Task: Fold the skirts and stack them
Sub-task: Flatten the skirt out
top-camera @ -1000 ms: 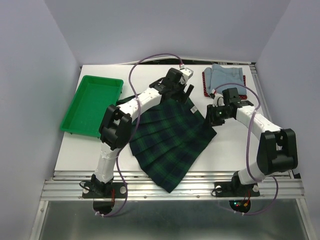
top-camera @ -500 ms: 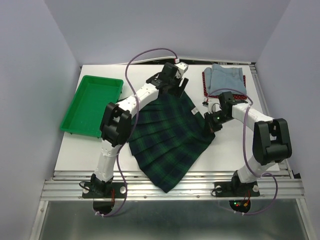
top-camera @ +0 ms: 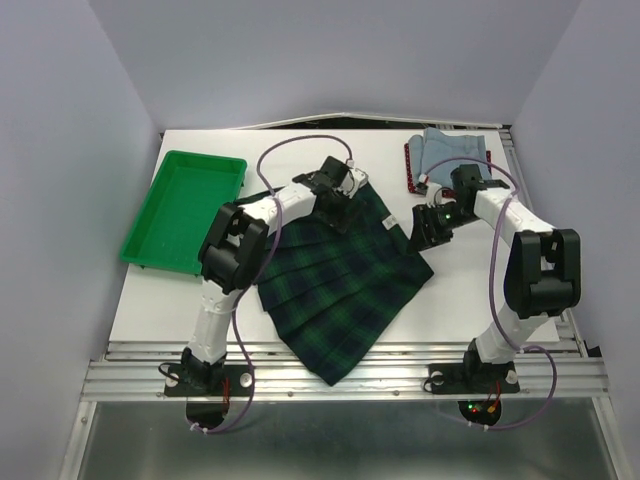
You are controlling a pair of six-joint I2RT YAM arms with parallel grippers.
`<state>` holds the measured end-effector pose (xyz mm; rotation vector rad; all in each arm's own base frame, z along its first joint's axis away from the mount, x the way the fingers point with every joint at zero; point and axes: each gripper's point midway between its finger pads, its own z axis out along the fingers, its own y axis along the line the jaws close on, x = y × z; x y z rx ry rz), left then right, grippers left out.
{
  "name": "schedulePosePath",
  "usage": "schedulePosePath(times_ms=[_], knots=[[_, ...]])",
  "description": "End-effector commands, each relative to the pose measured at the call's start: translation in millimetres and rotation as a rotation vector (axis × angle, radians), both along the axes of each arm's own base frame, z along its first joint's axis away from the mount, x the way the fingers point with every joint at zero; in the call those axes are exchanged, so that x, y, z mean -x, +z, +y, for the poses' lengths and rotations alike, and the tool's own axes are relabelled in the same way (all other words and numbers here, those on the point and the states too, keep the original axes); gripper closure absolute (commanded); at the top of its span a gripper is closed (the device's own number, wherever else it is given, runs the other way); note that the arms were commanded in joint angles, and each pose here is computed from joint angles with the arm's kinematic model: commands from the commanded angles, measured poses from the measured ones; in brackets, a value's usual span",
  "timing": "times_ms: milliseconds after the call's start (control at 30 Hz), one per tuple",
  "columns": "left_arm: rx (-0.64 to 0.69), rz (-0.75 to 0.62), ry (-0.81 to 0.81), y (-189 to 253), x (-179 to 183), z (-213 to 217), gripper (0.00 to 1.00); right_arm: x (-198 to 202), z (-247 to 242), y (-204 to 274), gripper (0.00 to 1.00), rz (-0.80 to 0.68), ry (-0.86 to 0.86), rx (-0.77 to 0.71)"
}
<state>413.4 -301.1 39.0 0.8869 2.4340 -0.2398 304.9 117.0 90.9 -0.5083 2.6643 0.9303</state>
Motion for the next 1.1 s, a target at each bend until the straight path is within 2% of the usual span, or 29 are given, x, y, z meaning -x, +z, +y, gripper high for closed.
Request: schedulePosePath(times_ms=[0,67,133,167,200,267,300,433,533,667,867,933,1000,1067], knots=[[0.159,-0.331,-0.204,124,-45,-23,0.01,32,-2,-6,0.48,0.070,0.115,0.006],[0.165,-0.429,-0.304,155,-61,-31,0.01,37,-6,-5,0.51,0.051,0.130,0.022],[0.108,-0.461,-0.418,148,-71,-37,0.03,43,-8,-6,0.52,0.043,0.151,0.031],[0.109,-0.507,-0.445,165,-80,-43,0.04,44,-8,-5,0.52,0.044,0.155,0.031],[0.085,-0.499,-0.460,149,-88,-45,0.05,46,-9,-4,0.52,0.041,0.158,0.036],[0.093,-0.530,-0.484,153,-100,-53,0.07,49,-9,-5,0.52,0.049,0.160,0.039],[0.092,-0.532,-0.483,140,-109,-57,0.08,49,-10,-5,0.52,0.048,0.159,0.040],[0.185,-0.526,-0.535,121,-123,-76,0.13,54,-10,-11,0.47,0.056,0.176,0.038],[0.211,-0.531,-0.534,111,-130,-80,0.14,56,-10,-11,0.43,0.061,0.180,0.035],[0.245,-0.522,-0.541,92,-135,-89,0.14,58,-11,-15,0.41,0.070,0.178,0.040],[0.269,-0.527,-0.503,73,-151,-98,0.15,59,-18,-33,0.44,0.092,0.166,0.088],[0.296,-0.555,-0.475,80,-162,-97,0.28,59,-20,-39,0.47,0.107,0.157,0.104],[0.318,-0.558,-0.442,82,-168,-95,0.34,58,-23,-45,0.48,0.123,0.155,0.121],[0.310,-0.563,-0.428,81,-172,-94,0.37,58,-25,-48,0.48,0.137,0.154,0.133]])
